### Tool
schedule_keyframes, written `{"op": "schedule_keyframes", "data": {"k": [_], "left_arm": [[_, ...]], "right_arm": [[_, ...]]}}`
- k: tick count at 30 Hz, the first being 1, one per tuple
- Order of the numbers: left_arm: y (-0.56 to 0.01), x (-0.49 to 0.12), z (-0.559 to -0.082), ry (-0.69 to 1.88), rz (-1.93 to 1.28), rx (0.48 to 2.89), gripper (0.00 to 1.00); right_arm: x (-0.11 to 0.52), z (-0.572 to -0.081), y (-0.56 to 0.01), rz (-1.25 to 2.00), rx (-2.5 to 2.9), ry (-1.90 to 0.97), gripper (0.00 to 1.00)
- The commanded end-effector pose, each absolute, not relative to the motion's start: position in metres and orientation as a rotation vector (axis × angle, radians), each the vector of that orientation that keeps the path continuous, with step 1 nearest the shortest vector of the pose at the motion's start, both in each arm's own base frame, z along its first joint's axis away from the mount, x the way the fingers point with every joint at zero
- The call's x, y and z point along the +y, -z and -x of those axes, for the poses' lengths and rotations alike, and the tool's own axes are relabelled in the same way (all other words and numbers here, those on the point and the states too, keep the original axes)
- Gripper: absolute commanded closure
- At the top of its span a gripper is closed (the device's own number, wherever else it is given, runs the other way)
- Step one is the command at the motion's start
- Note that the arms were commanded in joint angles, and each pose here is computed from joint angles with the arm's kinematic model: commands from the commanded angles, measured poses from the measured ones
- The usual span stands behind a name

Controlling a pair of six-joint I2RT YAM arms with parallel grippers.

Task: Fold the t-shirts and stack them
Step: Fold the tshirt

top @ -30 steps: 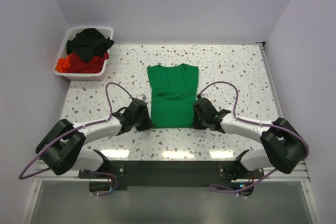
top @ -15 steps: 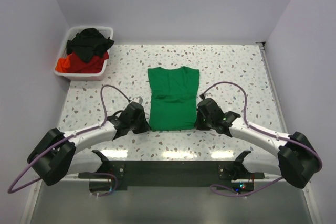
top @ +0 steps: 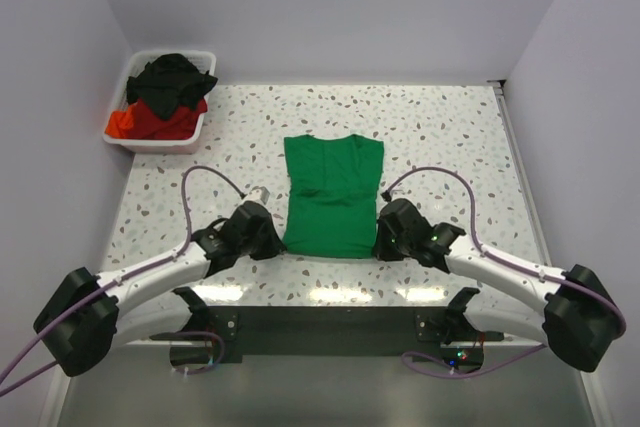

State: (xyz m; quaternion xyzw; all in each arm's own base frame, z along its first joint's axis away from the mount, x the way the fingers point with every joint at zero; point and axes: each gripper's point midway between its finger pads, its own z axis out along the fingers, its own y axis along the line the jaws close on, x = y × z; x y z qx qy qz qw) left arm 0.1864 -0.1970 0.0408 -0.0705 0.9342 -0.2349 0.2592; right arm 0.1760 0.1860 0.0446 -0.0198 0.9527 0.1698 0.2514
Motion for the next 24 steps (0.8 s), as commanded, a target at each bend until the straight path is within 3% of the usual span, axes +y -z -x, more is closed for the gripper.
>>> {"op": "schedule_keyframes", "data": {"k": [1, 16, 24], "left_arm": [[-0.048, -0.186, -0.191, 0.560, 0.216, 2.489, 1.00], [-0.138, -0.200, -0.223, 0.500, 0.207, 2.259, 1.00], [-0.156, -0.198, -0.215, 0.482, 0.204, 2.216, 1.00]], "right_arm": [[0.174, -0.171, -0.050, 0.052, 2.596, -0.405, 1.00], [0.189, -0.208, -0.128, 0.078, 2.424, -0.416, 1.00], [0.193, -0.209, -0.142, 0.102, 2.394, -0.449, 1.00]]}}
